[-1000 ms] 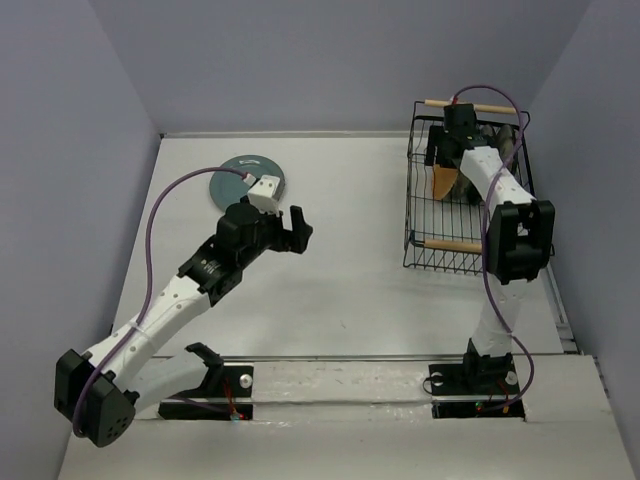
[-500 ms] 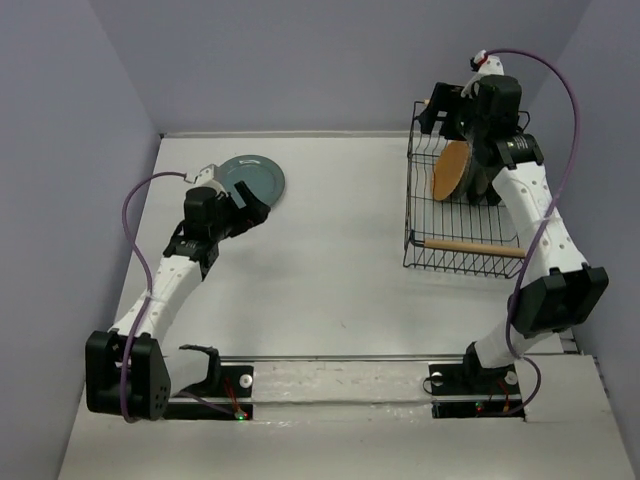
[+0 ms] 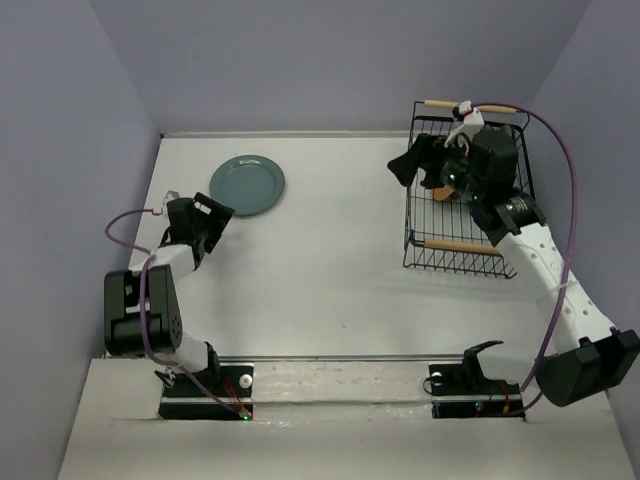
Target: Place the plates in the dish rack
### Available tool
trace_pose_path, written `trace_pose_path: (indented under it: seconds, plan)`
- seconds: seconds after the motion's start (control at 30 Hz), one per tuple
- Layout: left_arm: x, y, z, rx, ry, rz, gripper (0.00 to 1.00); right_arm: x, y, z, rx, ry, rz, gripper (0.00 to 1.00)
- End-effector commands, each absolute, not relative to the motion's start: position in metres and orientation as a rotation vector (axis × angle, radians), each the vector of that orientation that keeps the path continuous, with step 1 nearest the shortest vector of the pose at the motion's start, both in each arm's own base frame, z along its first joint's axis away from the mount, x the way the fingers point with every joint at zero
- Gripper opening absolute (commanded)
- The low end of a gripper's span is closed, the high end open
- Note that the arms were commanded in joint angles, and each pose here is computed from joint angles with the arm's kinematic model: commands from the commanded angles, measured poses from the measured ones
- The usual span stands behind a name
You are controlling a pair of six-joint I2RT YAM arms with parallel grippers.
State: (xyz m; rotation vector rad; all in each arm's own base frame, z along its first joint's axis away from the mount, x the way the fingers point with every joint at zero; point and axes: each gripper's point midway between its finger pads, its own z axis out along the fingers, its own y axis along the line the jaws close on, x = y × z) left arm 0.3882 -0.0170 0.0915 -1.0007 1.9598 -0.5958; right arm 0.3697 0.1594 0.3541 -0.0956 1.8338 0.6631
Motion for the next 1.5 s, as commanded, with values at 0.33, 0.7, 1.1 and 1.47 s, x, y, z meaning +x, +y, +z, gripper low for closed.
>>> trace_pose_path:
  seconds: [0.33,0.7,1.1,1.47]
  plan:
    - [0.488,0.024,0.059,-1.203,1.798,-0.655,0.84,0.334,0.218,0.355,-0.224,1.745,0.847,0.92]
    - [0.511,0.013,0.028,-1.29,1.684,-0.851,0.57,0.349,0.226,0.341,-0.209,1.77,0.846,0.91]
    - [0.521,0.015,0.097,-1.095,1.517,-0.972,0.06,0.354,0.242,0.345,-0.224,1.777,0.876,0.91]
    - [0.46,-0.006,0.251,-0.835,1.359,-1.096,0.06,0.368,0.305,0.338,-0.336,1.851,1.07,0.95]
